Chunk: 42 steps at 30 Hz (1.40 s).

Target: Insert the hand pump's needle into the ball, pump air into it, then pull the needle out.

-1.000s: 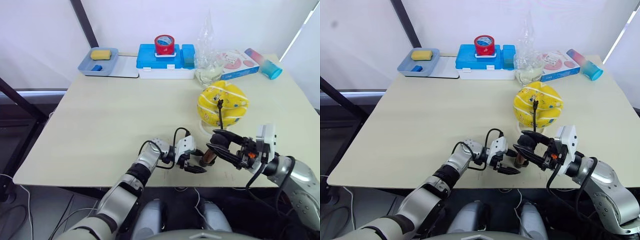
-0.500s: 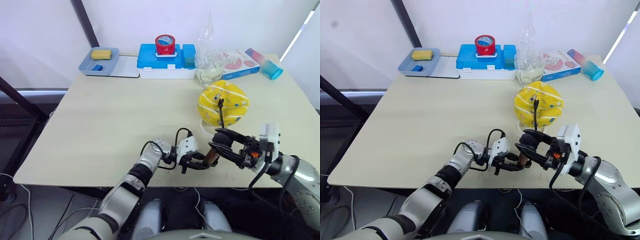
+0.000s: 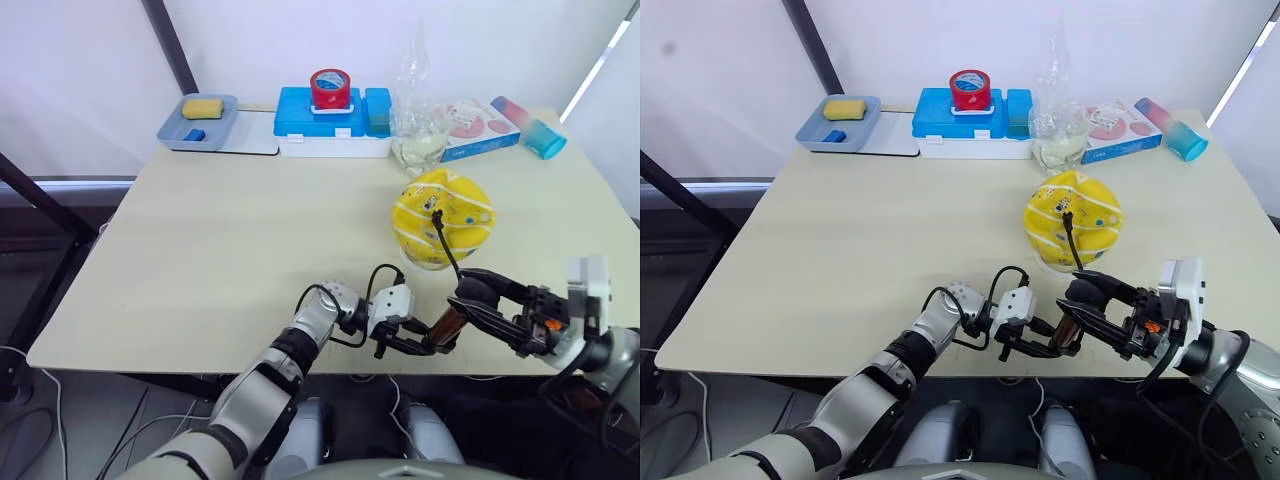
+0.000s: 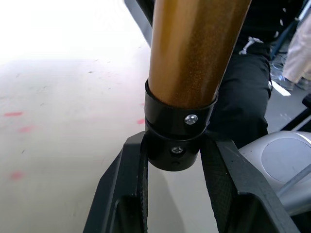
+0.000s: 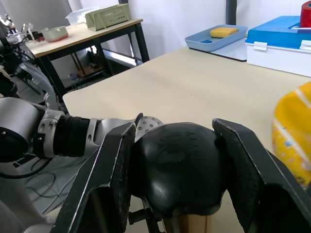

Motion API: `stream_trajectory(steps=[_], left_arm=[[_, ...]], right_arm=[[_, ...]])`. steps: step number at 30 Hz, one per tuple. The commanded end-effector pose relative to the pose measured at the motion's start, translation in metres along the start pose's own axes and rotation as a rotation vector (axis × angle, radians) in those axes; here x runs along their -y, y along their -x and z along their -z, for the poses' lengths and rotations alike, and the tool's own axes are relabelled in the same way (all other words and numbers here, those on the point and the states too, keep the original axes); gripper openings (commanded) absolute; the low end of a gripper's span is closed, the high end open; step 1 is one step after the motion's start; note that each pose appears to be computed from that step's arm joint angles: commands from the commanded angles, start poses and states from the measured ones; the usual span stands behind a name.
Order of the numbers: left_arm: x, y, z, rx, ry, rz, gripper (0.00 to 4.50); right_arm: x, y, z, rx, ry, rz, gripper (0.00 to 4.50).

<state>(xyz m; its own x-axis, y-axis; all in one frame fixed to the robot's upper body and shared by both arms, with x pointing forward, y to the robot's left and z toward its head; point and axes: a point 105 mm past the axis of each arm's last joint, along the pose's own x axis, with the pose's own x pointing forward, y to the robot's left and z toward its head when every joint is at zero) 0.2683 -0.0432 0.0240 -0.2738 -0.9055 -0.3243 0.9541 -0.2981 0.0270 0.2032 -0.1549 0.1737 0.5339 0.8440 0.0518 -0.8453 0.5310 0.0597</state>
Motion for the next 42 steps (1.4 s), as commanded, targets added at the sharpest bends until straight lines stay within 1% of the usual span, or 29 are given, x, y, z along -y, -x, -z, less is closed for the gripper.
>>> stream_trajectory(steps=[1,7,12,20,26,30,38,42], left_arm=[[0.006,-0.008,0.001,-0.019,-0.019,0.063,1.09],[0.008,-0.021,-0.001,-0.022,-0.030,0.093,1.09],[0.010,-0.034,-0.003,-0.029,-0.043,0.102,1.09],[0.002,-0.050,-0.009,-0.039,-0.060,0.051,1.09],[0.002,-0.053,0.001,-0.091,-0.045,0.020,1.09],[0.002,-0.054,0.009,-0.128,-0.034,0.003,1.09],[0.005,-0.056,0.016,-0.138,-0.014,-0.011,1.09],[0.004,-0.057,0.017,-0.141,-0.009,-0.029,1.09]], right_arm=[[-0.002,0.006,-0.025,0.052,0.111,0.005,2.00],[0.001,0.021,-0.035,0.060,0.125,0.034,2.00],[0.003,0.032,-0.035,0.046,0.132,0.065,2.00],[0.007,0.044,-0.046,0.059,0.150,0.103,2.00],[0.008,0.051,-0.053,0.068,0.152,0.113,2.00],[0.007,0.053,-0.063,0.086,0.151,0.109,2.00],[0.004,0.059,-0.097,0.141,0.165,0.102,2.00],[0.003,0.062,-0.107,0.148,0.167,0.100,2.00]])
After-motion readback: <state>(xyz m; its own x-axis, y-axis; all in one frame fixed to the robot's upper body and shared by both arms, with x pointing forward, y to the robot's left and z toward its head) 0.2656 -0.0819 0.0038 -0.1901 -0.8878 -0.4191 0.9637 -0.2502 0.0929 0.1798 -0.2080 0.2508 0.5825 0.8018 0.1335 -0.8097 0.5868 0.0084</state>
